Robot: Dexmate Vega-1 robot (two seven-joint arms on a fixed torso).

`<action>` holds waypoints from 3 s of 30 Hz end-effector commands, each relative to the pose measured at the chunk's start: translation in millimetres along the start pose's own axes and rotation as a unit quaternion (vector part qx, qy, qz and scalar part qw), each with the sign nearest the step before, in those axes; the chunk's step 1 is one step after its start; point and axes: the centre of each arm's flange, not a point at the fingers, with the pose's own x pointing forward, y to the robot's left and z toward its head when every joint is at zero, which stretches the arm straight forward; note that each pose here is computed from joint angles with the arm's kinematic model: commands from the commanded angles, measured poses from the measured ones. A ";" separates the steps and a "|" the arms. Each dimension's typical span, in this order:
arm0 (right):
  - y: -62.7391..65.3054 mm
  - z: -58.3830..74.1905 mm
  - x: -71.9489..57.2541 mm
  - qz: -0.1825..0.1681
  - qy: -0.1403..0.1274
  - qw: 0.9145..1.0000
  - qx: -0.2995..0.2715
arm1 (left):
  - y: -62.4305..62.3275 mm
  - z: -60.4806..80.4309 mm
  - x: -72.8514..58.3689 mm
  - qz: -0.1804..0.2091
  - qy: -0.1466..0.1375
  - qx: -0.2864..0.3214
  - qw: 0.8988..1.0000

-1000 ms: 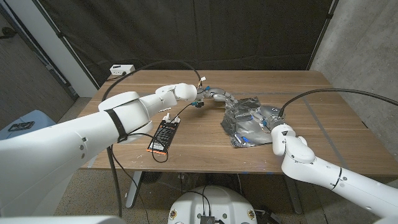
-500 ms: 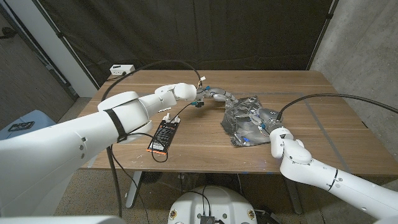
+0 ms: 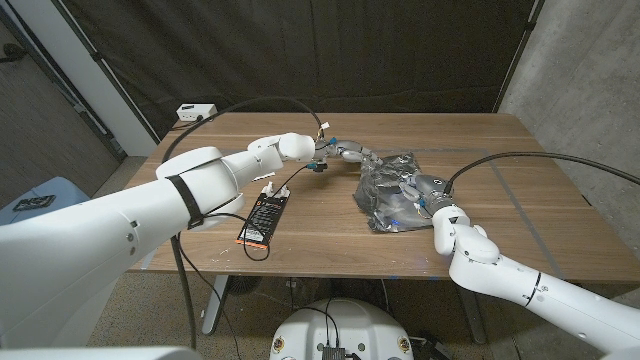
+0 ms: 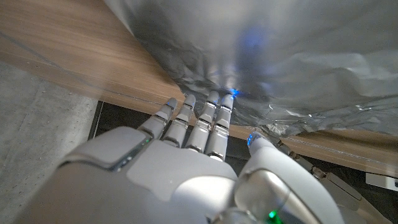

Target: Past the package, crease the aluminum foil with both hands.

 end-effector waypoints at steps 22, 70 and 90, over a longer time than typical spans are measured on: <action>-47.9 9.2 -6.5 -0.068 -0.028 0.997 0.008 | -7.9 -3.1 7.2 -0.016 0.031 0.052 0.998; -19.6 -11.0 -79.6 0.000 0.053 0.999 0.008 | -1.2 -5.1 15.6 -0.006 0.071 0.054 0.996; -4.4 -11.6 -91.6 0.032 0.064 0.997 0.007 | 0.4 -6.1 14.5 -0.005 0.072 0.051 0.996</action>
